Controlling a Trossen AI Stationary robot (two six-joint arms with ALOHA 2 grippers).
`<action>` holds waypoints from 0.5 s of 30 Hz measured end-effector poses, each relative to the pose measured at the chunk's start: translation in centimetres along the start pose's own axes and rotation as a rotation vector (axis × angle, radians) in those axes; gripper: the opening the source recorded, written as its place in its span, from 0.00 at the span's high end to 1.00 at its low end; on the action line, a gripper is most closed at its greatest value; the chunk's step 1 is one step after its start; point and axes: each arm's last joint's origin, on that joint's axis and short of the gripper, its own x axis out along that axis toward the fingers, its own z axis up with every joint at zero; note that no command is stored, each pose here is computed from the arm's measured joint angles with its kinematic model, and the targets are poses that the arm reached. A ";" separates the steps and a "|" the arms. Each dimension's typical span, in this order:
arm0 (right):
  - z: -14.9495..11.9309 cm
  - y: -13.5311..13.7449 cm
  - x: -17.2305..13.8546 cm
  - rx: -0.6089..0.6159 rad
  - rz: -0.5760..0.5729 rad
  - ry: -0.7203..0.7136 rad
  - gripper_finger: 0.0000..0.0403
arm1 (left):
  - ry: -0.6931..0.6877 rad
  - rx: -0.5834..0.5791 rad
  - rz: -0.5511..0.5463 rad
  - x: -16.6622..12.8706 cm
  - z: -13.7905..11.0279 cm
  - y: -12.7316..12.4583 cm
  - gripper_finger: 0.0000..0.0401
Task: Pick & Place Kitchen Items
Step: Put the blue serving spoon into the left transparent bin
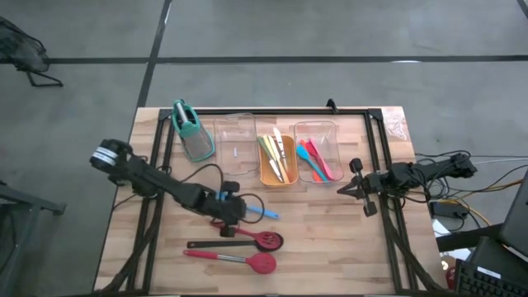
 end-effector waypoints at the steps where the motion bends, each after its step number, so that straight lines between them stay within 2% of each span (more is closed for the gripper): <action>1: 0.0 0.0 0.0 0.000 0.000 0.000 0.98 | 0.007 0.009 0.013 0.3 -0.1 0.0 0.63; 6: 0.0 0.0 0.0 0.001 0.000 0.000 0.98 | 0.044 0.050 0.070 1.3 -0.7 0.0 0.63; 15: 0.0 0.0 0.0 0.001 0.000 0.001 0.98 | 0.092 0.054 0.096 2.7 -1.4 -0.1 0.63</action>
